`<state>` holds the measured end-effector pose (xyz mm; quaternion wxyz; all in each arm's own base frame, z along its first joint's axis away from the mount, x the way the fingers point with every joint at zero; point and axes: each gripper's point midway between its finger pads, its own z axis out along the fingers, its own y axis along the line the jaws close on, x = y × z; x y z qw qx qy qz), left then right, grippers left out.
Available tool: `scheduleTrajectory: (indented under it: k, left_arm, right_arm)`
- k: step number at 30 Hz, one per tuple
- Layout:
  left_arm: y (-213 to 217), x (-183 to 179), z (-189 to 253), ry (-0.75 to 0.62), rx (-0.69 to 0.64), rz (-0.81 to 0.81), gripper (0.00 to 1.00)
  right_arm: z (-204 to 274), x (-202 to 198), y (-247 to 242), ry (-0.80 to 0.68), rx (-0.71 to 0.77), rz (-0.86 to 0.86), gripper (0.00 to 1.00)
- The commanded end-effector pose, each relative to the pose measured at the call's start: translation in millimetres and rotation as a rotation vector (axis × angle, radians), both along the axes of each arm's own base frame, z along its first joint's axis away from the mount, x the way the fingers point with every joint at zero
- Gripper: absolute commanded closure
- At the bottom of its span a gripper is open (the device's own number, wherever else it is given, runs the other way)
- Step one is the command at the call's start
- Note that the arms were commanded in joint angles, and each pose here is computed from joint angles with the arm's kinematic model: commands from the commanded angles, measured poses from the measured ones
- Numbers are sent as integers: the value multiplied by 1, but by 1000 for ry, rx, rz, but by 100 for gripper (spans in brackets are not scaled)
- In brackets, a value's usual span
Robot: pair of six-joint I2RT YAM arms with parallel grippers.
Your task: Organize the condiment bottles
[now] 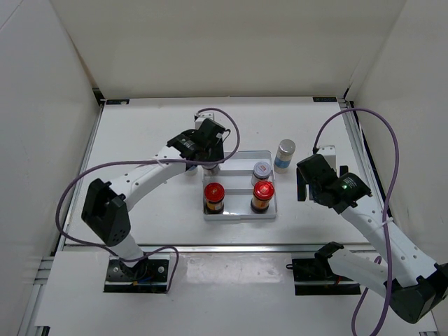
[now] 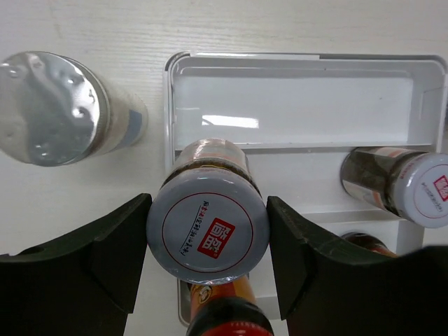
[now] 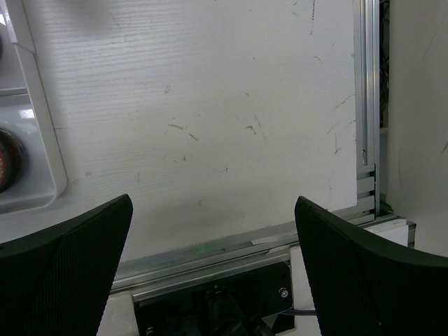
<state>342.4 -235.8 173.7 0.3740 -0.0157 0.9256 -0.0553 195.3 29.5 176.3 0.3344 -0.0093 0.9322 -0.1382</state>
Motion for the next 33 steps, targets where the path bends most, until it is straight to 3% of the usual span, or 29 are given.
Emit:
scheduleTrajectory:
  k: [1,18,21,22,25,30,31,33]
  left_arm:
    - [-14,8,10,-25,-48,-4,77]
    - [-33,6,-39,72,-40,-36,74]
    - [-32,4,-43,84,-40,-41,64]
    - [-32,4,-43,84,-40,-41,48]
    - [-32,4,-43,81,-27,-56,28]
    - [-32,3,-43,84,-19,-76,9]
    - [-32,3,-38,72,-21,-84,0]
    - [-34,5,-16,32,-43,-110,0]
  right_arm:
    - [6,5,1,-34,14,-14,0]
    - [5,5,2,-26,8,-14,0]
    - [5,5,2,-26,8,-14,0]
    - [5,5,2,-26,8,-14,0]
    - [3,6,2,-18,3,-14,0]
    - [5,8,3,-18,3,-14,0]
    - [4,6,2,-11,-2,-14,0]
    - [8,9,1,-4,-6,-25,0]
